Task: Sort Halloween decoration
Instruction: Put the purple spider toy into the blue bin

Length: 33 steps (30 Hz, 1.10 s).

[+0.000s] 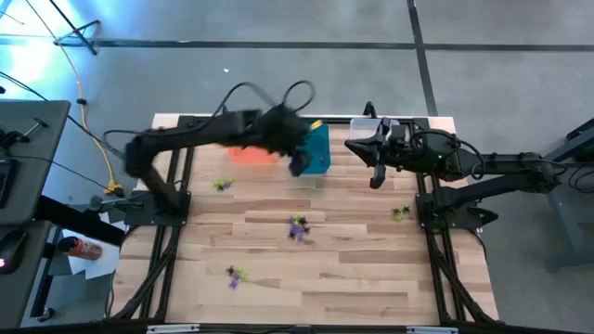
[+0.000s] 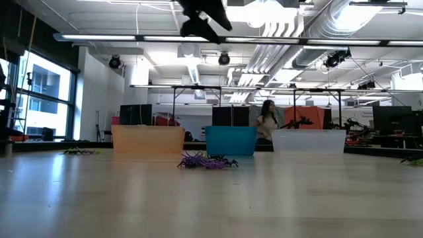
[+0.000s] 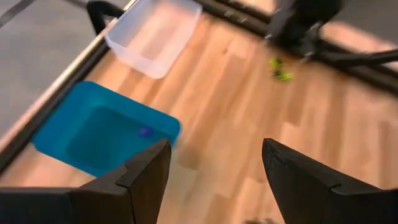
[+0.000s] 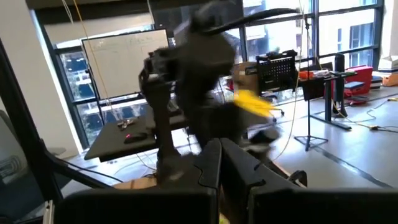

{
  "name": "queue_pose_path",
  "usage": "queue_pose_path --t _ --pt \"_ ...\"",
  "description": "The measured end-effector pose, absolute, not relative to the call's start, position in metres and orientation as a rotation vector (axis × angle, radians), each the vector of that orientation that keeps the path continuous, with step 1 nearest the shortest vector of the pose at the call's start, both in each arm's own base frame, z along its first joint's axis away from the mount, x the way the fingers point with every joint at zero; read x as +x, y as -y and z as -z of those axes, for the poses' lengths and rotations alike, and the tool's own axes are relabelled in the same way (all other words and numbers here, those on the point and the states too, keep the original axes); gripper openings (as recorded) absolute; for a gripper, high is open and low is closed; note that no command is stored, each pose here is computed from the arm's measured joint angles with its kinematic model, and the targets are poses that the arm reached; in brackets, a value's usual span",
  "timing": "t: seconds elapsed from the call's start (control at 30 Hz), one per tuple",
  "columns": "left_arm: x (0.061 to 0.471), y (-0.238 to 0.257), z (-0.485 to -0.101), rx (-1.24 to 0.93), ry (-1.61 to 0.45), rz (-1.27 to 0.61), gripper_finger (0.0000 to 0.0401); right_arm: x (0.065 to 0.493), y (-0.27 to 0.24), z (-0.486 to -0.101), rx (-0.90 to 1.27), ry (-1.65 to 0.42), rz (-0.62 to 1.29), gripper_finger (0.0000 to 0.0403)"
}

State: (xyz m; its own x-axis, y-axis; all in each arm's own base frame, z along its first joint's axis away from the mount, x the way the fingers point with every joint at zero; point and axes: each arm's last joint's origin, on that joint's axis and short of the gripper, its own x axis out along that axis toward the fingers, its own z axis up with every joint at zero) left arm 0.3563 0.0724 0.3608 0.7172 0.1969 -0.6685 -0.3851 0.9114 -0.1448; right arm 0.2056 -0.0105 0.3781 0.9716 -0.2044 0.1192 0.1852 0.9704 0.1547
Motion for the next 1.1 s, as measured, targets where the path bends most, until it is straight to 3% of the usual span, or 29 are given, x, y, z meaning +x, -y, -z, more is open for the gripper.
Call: queue_pose_path --t 0.37,0.57,0.9,1.1 --pt "0.259 -0.016 -0.329 -0.456 -0.327 -0.255 0.0241 0.222 -0.003 -0.373 0.332 0.119 0.017 0.0" --pt "0.226 -0.015 -0.345 -0.462 -0.227 -0.255 0.0241 0.262 -0.022 -0.363 0.272 -0.096 0.005 0.0009" --pt "0.202 -0.014 -0.349 -0.357 -0.282 -0.25 0.0241 0.325 -0.06 -0.335 0.212 -0.6 -0.03 0.0096" --pt "0.199 -0.014 -0.339 -0.311 -0.392 -0.261 0.0241 0.358 -0.094 -0.313 0.223 -0.764 -0.06 0.0112"
